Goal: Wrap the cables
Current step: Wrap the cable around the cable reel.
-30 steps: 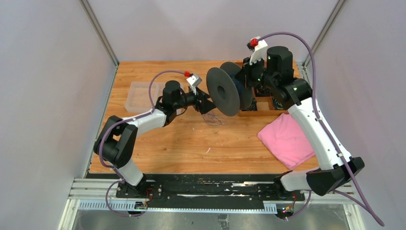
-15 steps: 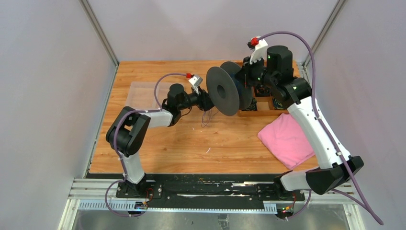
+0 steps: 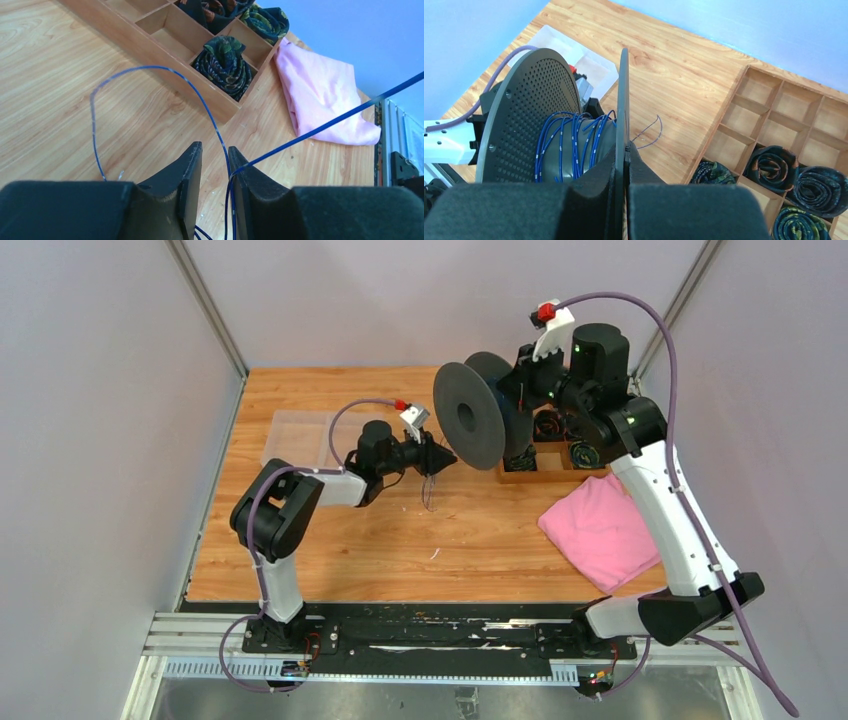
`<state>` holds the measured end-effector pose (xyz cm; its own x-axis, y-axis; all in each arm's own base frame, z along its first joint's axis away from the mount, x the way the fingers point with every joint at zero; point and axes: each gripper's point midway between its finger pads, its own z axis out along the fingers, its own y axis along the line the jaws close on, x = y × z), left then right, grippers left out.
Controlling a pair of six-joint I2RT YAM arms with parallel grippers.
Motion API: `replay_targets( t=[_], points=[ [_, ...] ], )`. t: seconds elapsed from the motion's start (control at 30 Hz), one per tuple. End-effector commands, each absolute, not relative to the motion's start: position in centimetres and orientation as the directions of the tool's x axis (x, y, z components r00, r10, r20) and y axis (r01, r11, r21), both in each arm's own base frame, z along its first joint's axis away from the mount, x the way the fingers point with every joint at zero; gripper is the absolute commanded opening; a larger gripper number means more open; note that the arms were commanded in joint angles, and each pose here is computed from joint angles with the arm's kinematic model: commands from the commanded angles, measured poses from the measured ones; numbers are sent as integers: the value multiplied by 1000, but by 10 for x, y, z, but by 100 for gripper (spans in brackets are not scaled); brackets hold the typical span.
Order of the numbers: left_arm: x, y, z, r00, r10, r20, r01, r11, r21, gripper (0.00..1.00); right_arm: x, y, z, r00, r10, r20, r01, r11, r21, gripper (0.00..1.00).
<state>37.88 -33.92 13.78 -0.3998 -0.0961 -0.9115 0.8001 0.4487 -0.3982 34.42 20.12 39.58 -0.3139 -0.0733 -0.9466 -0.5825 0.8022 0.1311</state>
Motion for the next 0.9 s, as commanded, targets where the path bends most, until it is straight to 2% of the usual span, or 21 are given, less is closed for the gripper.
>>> replay_targets(
  t=[0.0, 0.1, 0.4, 0.6, 0.77, 0.87],
  points=[
    [370, -336, 136, -366, -60, -929, 823, 445, -353, 30, 346, 191, 442, -216, -1, -976, -571, 811, 125, 1],
    [360, -334, 133, -365, -41, -930, 834, 428, -347, 29, 348, 186, 446, -207, 2, -978, -556, 823, 120, 1],
    [322, -327, 144, -318, 30, -948, 897, 333, -290, 12, 366, 169, 444, -205, -8, -979, -482, 871, 94, 1],
    [295, -322, 150, -275, 118, -954, 932, 276, -234, 9, 376, 163, 433, -223, -26, -974, -447, 891, 78, 0],
    [276, -320, 163, -166, 247, -955, 967, 230, -108, 1, 387, 159, 419, -252, -39, -967, -408, 910, 69, 1],
    [259, -322, 169, -77, 336, -939, 985, 170, -20, 0, 393, 157, 411, -271, -40, -962, -387, 919, 71, 1]
  ],
)
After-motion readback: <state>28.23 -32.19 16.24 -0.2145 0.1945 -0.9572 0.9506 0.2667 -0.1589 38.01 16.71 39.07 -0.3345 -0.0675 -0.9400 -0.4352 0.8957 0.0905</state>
